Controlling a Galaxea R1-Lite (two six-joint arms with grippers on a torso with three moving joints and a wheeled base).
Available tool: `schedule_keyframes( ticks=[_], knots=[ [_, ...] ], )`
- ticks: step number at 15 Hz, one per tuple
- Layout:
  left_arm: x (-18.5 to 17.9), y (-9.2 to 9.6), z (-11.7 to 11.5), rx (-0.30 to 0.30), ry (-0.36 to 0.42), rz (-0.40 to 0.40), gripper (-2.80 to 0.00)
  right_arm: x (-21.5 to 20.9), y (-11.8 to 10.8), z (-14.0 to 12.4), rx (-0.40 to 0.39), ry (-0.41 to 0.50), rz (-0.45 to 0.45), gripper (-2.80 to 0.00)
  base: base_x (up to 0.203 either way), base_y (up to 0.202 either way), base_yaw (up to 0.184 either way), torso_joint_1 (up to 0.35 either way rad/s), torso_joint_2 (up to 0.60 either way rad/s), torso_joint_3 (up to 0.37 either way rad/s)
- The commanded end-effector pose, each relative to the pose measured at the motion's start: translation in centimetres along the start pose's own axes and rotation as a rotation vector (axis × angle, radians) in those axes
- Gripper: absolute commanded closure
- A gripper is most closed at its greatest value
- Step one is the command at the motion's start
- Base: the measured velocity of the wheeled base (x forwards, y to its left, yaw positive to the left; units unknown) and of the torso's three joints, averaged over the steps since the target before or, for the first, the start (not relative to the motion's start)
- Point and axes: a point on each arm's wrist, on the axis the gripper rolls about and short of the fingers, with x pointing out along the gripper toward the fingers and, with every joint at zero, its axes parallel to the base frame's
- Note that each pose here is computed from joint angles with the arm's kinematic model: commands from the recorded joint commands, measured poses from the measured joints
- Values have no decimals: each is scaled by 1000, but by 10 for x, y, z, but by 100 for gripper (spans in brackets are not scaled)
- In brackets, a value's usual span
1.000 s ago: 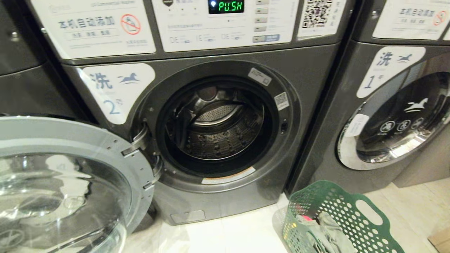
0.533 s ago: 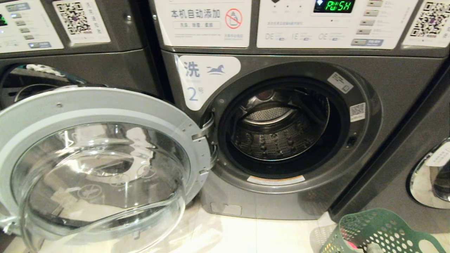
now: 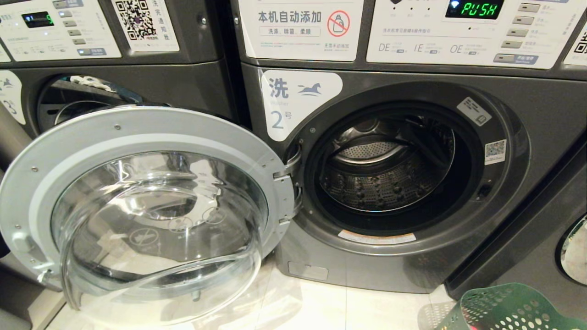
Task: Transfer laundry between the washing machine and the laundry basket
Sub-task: Close the washing machine door with the left hand
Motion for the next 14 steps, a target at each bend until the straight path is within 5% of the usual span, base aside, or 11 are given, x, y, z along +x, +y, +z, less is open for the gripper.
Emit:
schedule_keyframes(
  ticks=[1,14],
  knots=[
    [0,0,0,0,1,0,0,0,0,0,-1,2,0,0,0,0,0,0,0,0],
    [0,0,0,0,1,0,0,0,0,0,-3,2,0,0,-130,0,0,1,3,2]
  ],
)
